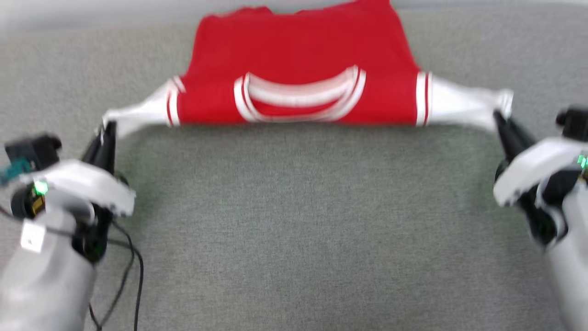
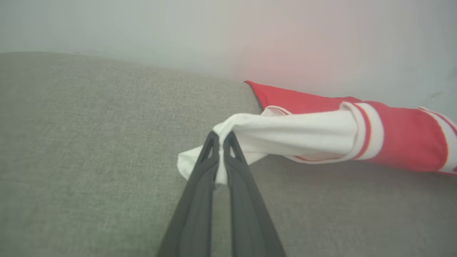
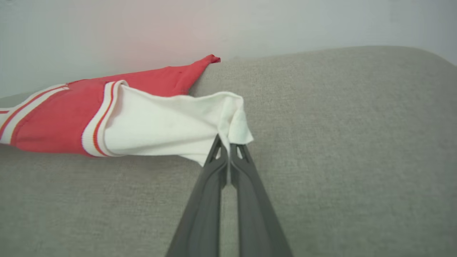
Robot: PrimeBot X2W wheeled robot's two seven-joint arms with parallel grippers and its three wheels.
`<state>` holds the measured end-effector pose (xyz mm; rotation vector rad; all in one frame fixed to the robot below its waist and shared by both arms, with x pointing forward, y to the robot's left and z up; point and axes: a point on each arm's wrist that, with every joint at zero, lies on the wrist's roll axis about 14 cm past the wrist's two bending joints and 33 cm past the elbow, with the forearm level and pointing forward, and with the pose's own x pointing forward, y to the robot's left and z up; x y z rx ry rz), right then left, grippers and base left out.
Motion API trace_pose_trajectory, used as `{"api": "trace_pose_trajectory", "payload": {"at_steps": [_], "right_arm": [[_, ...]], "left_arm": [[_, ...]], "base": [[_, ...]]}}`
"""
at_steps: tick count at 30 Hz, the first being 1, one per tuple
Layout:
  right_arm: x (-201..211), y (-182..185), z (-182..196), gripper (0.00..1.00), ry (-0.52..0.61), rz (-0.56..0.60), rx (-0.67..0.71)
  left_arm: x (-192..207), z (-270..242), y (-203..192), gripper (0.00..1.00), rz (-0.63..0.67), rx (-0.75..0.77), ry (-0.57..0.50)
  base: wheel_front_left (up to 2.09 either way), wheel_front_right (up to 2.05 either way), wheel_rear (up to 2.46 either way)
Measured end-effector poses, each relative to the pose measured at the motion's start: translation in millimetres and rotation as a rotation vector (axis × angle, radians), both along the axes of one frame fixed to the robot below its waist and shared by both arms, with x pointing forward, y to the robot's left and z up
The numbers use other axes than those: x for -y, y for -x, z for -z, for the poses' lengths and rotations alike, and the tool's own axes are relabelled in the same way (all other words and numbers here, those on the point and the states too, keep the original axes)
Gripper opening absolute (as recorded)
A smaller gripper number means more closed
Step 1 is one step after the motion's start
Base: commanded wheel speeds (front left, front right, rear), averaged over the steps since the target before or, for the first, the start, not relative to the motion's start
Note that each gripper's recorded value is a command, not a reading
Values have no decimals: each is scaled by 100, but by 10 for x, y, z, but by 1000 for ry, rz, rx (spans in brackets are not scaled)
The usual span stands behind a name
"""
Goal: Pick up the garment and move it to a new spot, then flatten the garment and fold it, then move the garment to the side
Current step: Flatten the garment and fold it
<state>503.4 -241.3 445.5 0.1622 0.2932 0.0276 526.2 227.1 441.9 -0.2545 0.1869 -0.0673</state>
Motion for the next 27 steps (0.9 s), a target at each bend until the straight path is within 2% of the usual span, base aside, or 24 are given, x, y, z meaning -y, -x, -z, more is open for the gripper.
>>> {"api": "trace_pose_trajectory", "payload": {"at_steps": [8,16,22,26,27], "right_arm": [[-110,871,256,0,-57,23,-102],[-71,1647,427,0,-123,109,-179],[-104,2115,534,0,-64,102,-256],[-186,2262,561,0,-32,77,-286],[-211,2263,555,8,-31,71,-286]], "left_arm": [[-27,137,822,0,-39,-55,27],[15,346,1607,0,-73,-137,59],[88,382,2017,0,-71,-163,69],[170,351,2146,0,-62,-159,77],[203,328,2154,0,-54,-151,74]], "base": [[0,0,0],[0,0,0],[0,0,0],[0,0,0],[0,0,0]]}}
